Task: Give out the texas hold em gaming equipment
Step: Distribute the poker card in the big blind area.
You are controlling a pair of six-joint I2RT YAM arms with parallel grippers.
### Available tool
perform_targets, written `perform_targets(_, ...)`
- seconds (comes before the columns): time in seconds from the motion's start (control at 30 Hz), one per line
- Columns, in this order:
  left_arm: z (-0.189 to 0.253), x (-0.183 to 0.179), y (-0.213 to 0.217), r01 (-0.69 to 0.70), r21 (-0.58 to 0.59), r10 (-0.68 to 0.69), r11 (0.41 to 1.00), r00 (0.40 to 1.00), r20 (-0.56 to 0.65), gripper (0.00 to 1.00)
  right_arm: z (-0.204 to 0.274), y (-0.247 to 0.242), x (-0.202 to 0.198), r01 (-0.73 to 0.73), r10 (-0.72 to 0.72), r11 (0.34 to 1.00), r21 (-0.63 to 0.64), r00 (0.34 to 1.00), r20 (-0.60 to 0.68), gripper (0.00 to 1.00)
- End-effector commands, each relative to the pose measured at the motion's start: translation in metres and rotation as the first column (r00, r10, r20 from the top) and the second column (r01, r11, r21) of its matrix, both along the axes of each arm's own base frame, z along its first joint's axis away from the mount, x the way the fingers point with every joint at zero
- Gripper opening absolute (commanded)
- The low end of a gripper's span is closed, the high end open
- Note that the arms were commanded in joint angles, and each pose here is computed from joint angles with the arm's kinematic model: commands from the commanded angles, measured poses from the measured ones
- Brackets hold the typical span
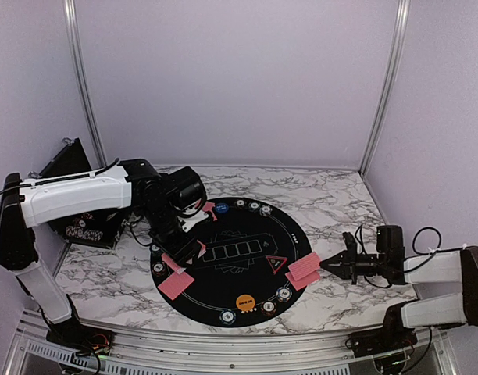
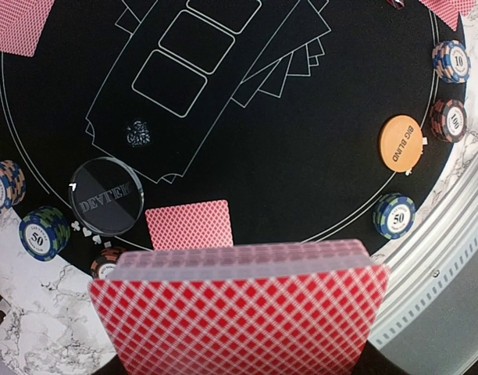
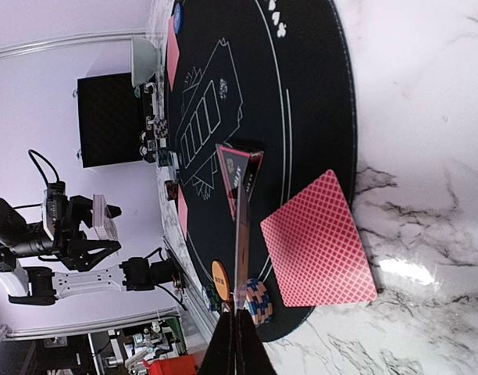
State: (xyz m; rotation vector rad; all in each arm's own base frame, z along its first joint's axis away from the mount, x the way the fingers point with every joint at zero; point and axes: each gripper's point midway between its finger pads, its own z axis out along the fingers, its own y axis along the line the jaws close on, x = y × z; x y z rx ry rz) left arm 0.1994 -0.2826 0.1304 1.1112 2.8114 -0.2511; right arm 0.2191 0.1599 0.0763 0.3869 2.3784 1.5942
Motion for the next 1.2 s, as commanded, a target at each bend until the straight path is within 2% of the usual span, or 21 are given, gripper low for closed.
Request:
perform_targets(0.0,0.007,0.003,-0.005,0.014,-0.015,-0.014,1.0,1.0,0.01,0.57,-0.005,-0.002,0.0,-0.015,0.015,1.0,-0.023,1.0,0.004,0.0)
perform_targets(0.17,0.007,0.004,-0.005,0.013,-0.016,-0.013,1.0,1.0,0.01,0.57,-0.012,-0.003,0.001,-0.022,0.022,0.999,-0.047,1.0,-0.014,0.0)
perform_targets(0.33,0.006,0.003,-0.004,0.012,-0.013,-0.012,1.0,1.0,0.01,0.58,-0.019,-0.009,0.002,-0.009,0.006,0.993,-0.117,1.0,-0.026,0.3)
perform_targets(0.53,0.007,0.003,-0.003,0.012,-0.012,-0.012,1.0,1.0,0.011,0.58,-0.02,-0.025,0.009,0.025,-0.033,0.964,-0.264,0.999,-0.024,0.44)
perform_targets(0.8,0.006,0.003,-0.004,0.014,-0.013,-0.014,1.0,1.0,0.01,0.58,-0.016,-0.043,0.018,0.06,-0.061,0.904,-0.424,0.998,0.011,0.48)
perform_targets(1.17,0.008,0.003,-0.005,0.015,-0.017,-0.015,1.0,1.0,0.013,0.57,0.023,-0.007,0.045,0.031,0.017,0.915,-0.403,0.993,0.115,0.5)
